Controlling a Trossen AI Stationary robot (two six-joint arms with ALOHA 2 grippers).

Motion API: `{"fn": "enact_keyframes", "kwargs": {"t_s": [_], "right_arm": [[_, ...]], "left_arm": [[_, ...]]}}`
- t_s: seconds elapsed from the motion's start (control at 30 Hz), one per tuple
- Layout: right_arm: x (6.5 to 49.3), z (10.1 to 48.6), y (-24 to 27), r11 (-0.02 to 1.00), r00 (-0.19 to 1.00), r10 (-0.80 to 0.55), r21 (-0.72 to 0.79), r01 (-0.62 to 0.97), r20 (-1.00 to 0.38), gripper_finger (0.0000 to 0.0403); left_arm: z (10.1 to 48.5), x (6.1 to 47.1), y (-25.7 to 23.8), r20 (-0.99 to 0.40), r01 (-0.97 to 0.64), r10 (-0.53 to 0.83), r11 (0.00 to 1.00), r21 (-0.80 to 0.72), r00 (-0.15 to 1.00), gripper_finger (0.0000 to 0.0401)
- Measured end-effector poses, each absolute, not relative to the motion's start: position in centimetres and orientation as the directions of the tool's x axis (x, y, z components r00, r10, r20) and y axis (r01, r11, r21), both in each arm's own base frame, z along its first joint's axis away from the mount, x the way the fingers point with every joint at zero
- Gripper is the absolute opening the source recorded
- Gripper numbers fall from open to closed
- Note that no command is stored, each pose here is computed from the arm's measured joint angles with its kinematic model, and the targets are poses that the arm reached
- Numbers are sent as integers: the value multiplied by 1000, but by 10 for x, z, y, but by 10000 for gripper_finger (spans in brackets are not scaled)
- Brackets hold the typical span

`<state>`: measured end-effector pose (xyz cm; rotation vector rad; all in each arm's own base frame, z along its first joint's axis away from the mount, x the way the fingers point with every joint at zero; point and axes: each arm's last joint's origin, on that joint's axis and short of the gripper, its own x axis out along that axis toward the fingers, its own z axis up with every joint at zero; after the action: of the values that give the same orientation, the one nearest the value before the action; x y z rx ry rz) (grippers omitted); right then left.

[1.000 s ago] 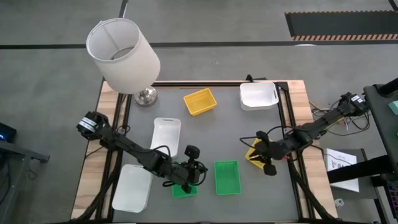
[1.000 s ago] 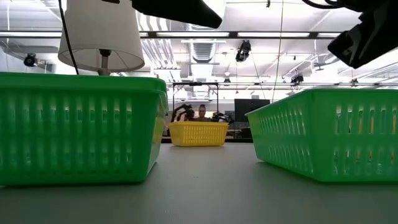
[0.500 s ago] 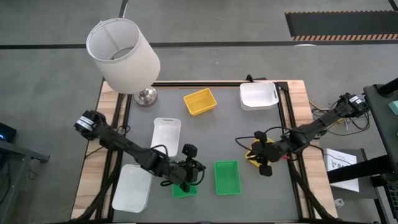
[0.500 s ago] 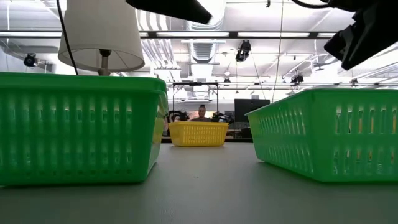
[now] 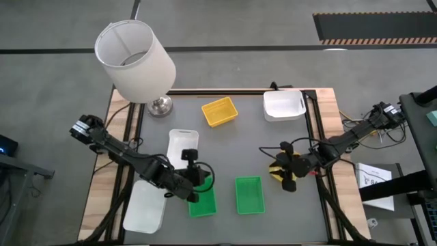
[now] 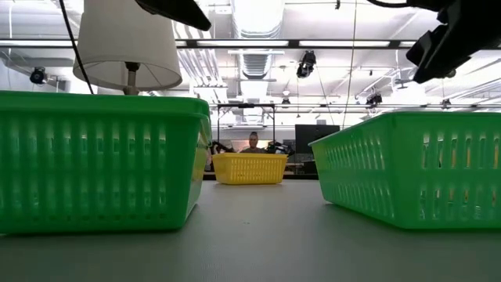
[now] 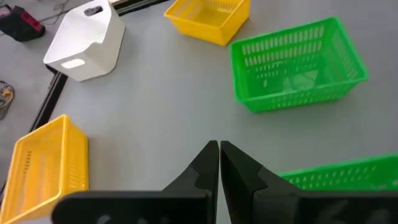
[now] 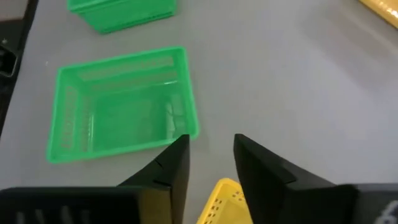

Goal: Stack baskets by color
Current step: Stack the middle white bin on the top white bin

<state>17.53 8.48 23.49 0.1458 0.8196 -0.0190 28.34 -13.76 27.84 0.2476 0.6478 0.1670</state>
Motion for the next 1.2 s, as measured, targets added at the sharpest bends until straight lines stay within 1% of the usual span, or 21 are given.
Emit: {"fn": "enact_keyframes", "kwargs": {"t_s": [0.13,0.23,0.5,0.6,0.7,0.77,0.83,0.97,1.1,1.2], "right_arm": [[177,235,81,985,678,31,139,106,-734,146],[178,235,79,983,677,27,142,115,-735,159],[179,235,77,982,676,26,145,120,-736,167],[179,235,77,984,676,26,138,113,-737,167],[179,235,77,984,676,26,138,113,-737,167],[179,235,77,984,676,26,138,113,-737,167],[179,235,77,985,676,26,136,110,-737,167],[179,235,77,985,676,25,132,107,-737,167],[179,235,77,985,676,25,132,107,-737,167],[179,235,77,985,676,26,133,107,-737,167]], "left_arm": [[278,283,-137,-578,-76,233,956,283,782,0],[278,282,-137,-584,-73,236,955,288,777,0],[271,276,-134,-649,-46,256,946,322,717,0],[266,268,-128,-720,-28,270,944,329,639,0],[260,260,-120,-812,-36,240,965,261,532,5],[256,256,-115,-864,-56,214,976,212,456,19],[253,253,-112,-890,-84,211,977,194,404,41],[250,246,-108,-913,-66,245,969,237,327,91],[249,242,-106,-925,-1,251,965,262,286,123],[249,242,-107,-931,29,235,967,253,280,128]]}}
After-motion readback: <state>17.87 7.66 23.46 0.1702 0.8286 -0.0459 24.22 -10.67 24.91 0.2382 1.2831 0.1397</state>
